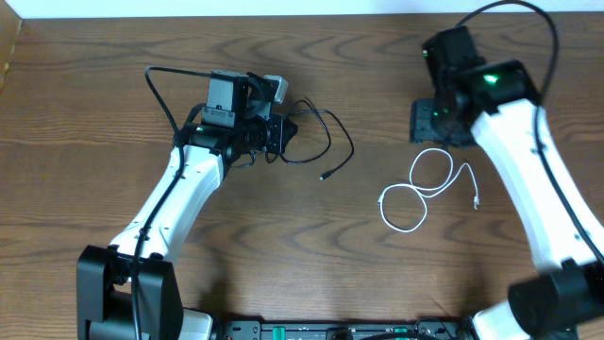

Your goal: Untangle cables

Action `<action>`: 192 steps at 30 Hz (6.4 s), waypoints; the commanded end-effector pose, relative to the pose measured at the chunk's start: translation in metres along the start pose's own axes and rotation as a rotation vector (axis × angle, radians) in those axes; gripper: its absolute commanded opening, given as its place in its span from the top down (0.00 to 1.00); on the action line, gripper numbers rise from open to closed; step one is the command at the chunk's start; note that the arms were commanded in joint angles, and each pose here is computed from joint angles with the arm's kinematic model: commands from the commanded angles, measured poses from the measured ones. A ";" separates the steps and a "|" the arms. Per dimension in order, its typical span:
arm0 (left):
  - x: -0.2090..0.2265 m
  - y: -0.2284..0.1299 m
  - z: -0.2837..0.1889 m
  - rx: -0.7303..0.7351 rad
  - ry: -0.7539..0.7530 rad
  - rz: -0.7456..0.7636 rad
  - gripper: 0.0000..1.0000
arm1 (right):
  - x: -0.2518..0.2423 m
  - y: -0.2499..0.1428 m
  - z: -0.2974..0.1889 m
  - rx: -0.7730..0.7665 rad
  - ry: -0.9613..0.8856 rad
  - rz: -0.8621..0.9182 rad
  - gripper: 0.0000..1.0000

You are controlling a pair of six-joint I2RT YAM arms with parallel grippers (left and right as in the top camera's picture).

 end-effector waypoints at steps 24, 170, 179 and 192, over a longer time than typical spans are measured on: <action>0.000 -0.005 -0.002 0.031 0.003 0.024 0.84 | -0.036 -0.003 0.100 0.216 -0.075 0.047 0.25; 0.007 -0.021 -0.002 0.116 0.041 0.029 0.83 | -0.051 -0.087 0.018 -0.289 0.339 0.185 0.99; 0.007 -0.020 -0.002 0.112 0.040 0.032 0.83 | -0.057 -0.042 -0.039 -0.527 0.375 0.136 0.99; 0.007 -0.020 -0.002 0.113 0.040 0.031 0.83 | -0.071 0.012 -0.079 -0.445 0.314 0.017 0.99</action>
Point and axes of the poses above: each gripper's point midway between its finger pads, its own z axis out along the fingers, its own x axis along the line the jaws close on, y = z × x, the point moved 8 cm from there along -z, back along the fingers, and after that the axes turned 14 degrees about -z, right-handed, at the moved point
